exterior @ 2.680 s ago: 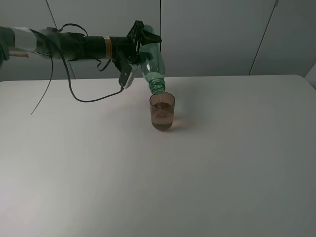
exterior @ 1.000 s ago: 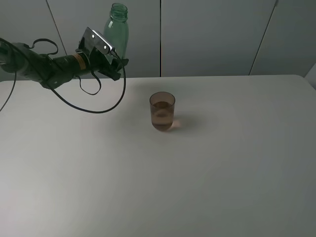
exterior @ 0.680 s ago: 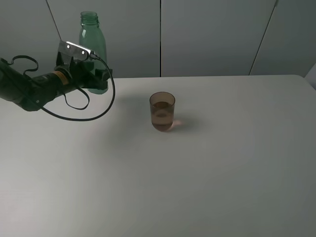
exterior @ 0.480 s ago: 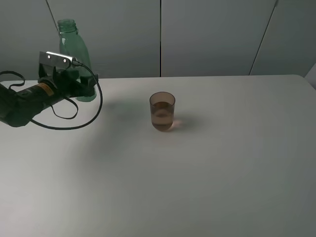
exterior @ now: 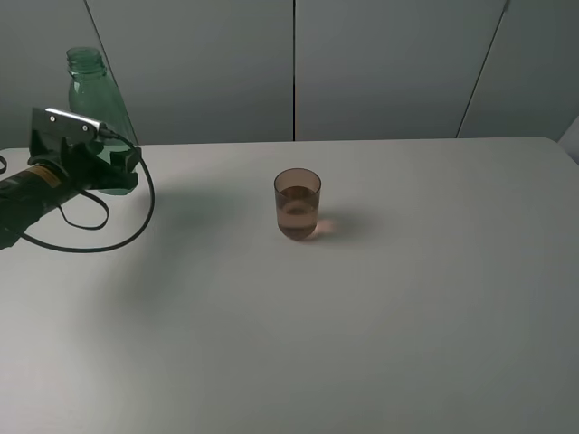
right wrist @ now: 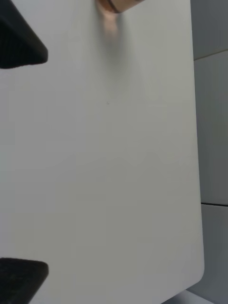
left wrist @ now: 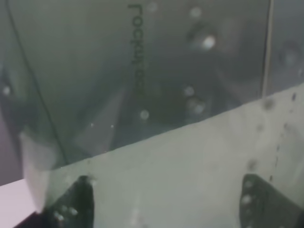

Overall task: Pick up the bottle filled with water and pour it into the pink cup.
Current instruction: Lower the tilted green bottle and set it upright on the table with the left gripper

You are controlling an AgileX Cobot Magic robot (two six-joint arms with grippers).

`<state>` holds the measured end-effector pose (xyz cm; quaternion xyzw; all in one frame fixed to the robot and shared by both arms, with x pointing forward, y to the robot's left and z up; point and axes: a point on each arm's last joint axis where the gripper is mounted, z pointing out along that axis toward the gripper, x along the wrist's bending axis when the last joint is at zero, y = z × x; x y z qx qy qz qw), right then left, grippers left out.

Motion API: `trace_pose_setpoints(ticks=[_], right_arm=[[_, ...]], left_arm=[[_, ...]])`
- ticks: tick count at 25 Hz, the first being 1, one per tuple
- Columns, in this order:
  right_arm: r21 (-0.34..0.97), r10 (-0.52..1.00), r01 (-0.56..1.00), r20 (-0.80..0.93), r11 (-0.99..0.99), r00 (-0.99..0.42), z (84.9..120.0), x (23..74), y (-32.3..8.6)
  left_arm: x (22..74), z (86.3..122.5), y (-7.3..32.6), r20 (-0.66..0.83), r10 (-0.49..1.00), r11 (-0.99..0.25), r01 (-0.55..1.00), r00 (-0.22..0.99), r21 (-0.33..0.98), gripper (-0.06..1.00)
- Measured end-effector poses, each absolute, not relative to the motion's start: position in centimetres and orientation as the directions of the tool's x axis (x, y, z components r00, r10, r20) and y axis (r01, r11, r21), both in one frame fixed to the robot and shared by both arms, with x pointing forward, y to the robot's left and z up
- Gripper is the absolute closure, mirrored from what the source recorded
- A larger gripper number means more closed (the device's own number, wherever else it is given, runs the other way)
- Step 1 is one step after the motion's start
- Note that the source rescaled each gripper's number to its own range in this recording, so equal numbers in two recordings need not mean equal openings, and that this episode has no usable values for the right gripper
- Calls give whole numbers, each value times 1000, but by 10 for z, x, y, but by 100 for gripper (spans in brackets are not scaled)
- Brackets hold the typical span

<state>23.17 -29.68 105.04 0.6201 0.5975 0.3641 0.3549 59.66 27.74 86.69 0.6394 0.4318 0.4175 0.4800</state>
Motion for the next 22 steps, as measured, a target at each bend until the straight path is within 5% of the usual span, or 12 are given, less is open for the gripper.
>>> trace_pose_setpoints(ticks=[22], right_arm=[[875,999,482,27,-34,21,1050,232,-297]], left_arm=[[616,825,277,28,954,-88,189,298,978,94]])
